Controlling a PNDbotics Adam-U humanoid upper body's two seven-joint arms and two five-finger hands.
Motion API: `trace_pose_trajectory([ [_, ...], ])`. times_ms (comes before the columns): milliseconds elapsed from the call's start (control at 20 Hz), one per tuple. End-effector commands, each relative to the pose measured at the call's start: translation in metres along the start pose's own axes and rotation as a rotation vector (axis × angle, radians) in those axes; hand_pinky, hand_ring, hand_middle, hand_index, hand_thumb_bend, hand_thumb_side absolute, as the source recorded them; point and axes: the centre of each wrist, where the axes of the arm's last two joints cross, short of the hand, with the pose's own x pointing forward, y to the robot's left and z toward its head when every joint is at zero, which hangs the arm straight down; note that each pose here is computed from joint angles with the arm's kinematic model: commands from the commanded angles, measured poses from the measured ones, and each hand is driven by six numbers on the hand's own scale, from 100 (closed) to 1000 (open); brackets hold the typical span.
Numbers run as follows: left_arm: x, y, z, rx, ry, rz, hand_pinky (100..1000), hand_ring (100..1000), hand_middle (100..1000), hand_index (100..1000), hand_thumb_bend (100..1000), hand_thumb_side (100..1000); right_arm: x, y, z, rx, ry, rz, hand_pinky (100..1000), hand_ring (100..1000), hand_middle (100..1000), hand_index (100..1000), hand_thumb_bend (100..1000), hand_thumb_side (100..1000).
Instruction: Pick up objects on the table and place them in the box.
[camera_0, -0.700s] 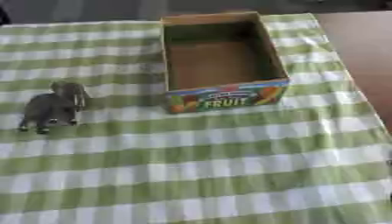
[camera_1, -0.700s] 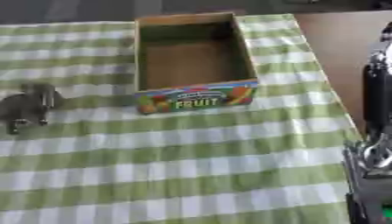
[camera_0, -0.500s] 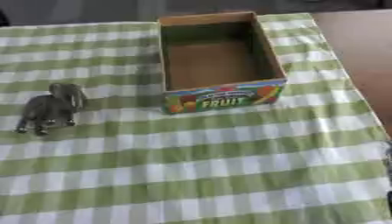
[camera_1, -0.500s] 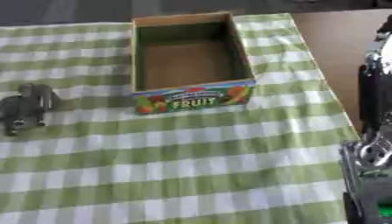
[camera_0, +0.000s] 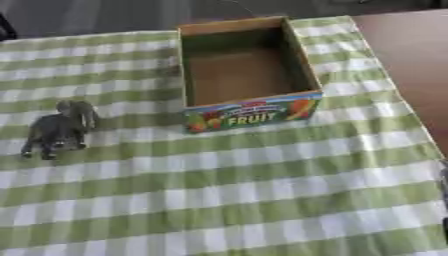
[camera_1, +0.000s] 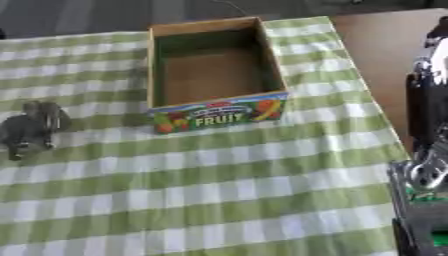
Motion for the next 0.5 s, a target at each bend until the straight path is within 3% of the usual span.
trace_pose_trajectory([
  [50,0.002,0.017,-0.009,-0.123,-0.025,-0.141,700,738,769,904,100,486,0.006,-0.003,-0.007,0.008,-0.042,0.003,857,745,664,807,100,651],
  [300,-0.010,0.026,-0.013,-0.293,0.039,-0.259,726,758,774,911,100,549,0.007,-0.003,-0.009,0.011,-0.052,0.003,857,745,665,807,100,651],
  [500,-0.017,0.028,-0.019,-0.342,0.068,-0.282,742,771,791,916,100,629,0.008,-0.002,-0.010,0.011,-0.057,0.001,857,745,664,806,100,653],
])
